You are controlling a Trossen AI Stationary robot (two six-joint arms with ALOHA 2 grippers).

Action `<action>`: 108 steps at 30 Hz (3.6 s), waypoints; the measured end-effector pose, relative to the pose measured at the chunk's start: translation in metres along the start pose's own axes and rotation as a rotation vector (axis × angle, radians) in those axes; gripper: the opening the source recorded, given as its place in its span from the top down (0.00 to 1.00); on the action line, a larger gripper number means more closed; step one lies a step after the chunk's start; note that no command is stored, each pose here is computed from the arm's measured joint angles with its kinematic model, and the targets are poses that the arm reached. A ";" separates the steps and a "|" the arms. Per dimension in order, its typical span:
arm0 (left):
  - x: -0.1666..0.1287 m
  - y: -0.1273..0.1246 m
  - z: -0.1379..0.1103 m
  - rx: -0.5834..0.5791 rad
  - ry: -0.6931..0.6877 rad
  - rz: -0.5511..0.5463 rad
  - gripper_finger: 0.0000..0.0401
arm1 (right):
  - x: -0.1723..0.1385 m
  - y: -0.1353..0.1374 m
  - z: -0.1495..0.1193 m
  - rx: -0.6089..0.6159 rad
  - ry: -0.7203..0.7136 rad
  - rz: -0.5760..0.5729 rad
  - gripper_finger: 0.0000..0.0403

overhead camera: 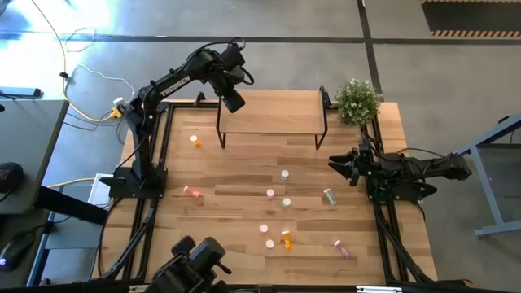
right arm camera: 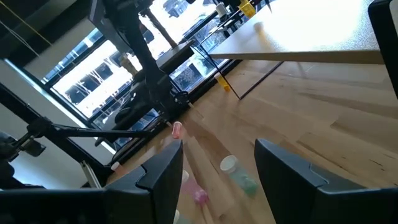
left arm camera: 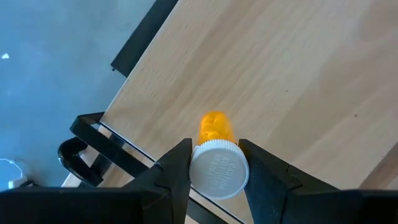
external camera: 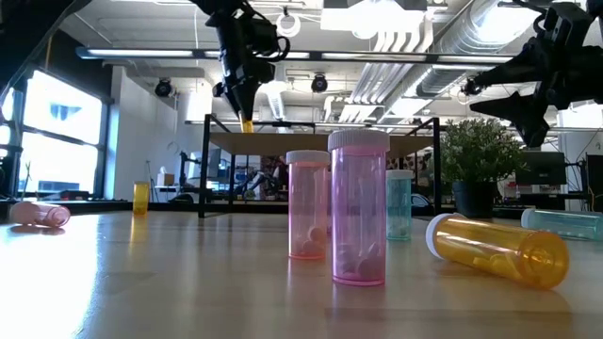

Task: Pick and place medicine bottles onto shelf by color
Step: Put the bottom left orange pill bottle on the shelf, then put the bottom left green pill bottle on the shelf

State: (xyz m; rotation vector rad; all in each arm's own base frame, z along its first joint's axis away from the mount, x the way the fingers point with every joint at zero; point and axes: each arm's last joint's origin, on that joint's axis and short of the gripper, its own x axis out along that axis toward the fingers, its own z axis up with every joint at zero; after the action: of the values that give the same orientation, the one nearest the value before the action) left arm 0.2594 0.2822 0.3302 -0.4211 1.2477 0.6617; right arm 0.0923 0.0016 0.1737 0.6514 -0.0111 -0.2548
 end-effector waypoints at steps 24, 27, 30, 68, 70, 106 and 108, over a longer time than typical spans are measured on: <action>0.012 0.000 0.004 0.019 0.026 0.013 0.71 | 0.000 0.000 0.000 0.000 0.000 -0.001 0.53; 0.012 -0.001 0.004 0.022 0.026 0.012 0.70 | 0.000 0.000 0.000 0.000 0.000 -0.001 0.53; 0.013 -0.003 0.003 0.027 0.036 0.010 0.67 | 0.000 0.000 0.000 0.000 0.000 -0.001 0.53; -0.107 -0.011 -0.002 0.061 -0.297 -0.127 0.51 | -0.014 0.027 0.050 -0.023 -0.398 0.075 0.53; -0.116 -0.017 -0.006 0.084 -0.330 -0.194 0.51 | -0.018 0.036 0.064 -0.089 -0.424 0.072 0.53; -0.095 -0.174 -0.091 0.077 -0.607 -0.459 0.51 | 0.013 0.152 0.192 -0.545 0.209 -0.234 0.48; -0.096 -0.180 -0.102 0.073 -0.663 -0.482 0.51 | 0.013 0.153 0.198 -0.550 0.228 -0.266 0.44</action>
State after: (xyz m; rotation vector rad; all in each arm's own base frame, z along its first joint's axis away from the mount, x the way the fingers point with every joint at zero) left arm 0.2889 0.0621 0.3832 -0.3794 0.5070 0.2955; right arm 0.1228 -0.0034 0.4222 0.1278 0.3554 -0.4187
